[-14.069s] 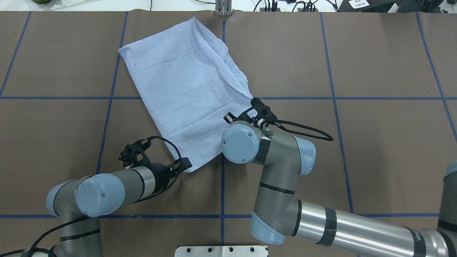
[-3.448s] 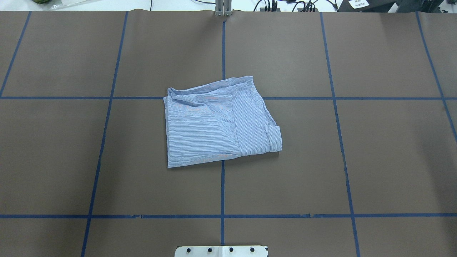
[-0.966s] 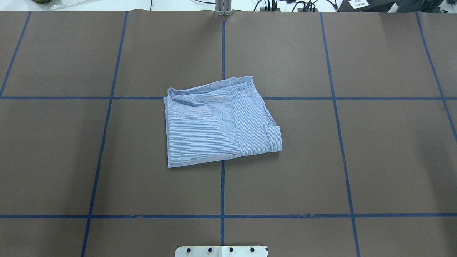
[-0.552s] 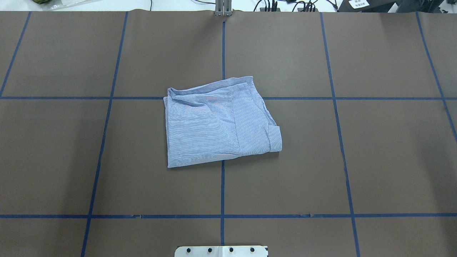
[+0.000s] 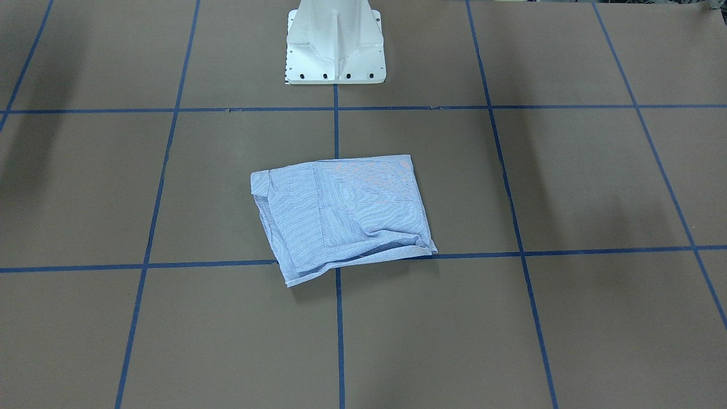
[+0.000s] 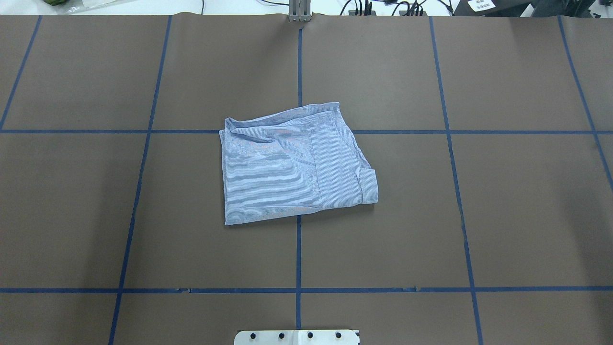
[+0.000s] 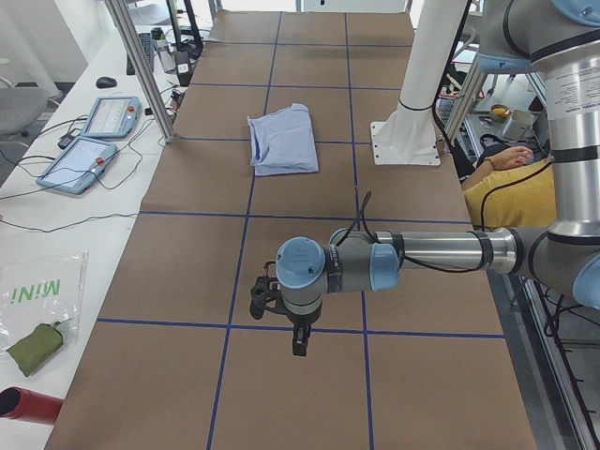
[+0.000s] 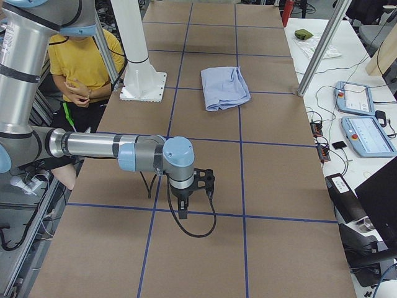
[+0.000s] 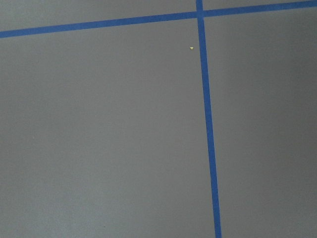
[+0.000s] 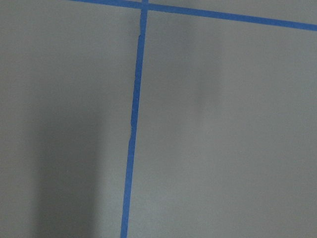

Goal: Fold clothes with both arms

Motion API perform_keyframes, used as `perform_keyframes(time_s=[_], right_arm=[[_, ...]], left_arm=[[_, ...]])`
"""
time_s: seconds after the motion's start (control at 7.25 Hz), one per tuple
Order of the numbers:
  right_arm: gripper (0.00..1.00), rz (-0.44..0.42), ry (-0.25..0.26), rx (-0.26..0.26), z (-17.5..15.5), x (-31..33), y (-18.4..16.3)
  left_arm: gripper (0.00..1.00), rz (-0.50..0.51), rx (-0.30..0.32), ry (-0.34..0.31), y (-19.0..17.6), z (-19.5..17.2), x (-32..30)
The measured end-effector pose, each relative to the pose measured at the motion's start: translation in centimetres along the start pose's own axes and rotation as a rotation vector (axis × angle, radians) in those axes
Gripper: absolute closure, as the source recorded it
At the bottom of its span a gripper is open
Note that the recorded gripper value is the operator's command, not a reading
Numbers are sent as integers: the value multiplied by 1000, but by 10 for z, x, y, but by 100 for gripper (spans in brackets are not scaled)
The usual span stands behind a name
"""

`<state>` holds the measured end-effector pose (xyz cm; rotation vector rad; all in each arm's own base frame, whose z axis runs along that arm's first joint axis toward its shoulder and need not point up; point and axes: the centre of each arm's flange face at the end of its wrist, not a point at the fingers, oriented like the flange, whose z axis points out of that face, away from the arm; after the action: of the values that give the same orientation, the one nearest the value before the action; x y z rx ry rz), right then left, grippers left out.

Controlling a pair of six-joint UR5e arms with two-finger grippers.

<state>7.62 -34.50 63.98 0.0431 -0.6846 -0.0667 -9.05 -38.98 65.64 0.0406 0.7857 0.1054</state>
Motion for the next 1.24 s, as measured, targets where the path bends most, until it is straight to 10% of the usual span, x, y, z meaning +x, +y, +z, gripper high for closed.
perform_keyframes(time_s=[1.24], right_arm=[[0,4,-19,-5,3,0,1]], left_arm=[[0,77,70,-12,-11,-22,23]])
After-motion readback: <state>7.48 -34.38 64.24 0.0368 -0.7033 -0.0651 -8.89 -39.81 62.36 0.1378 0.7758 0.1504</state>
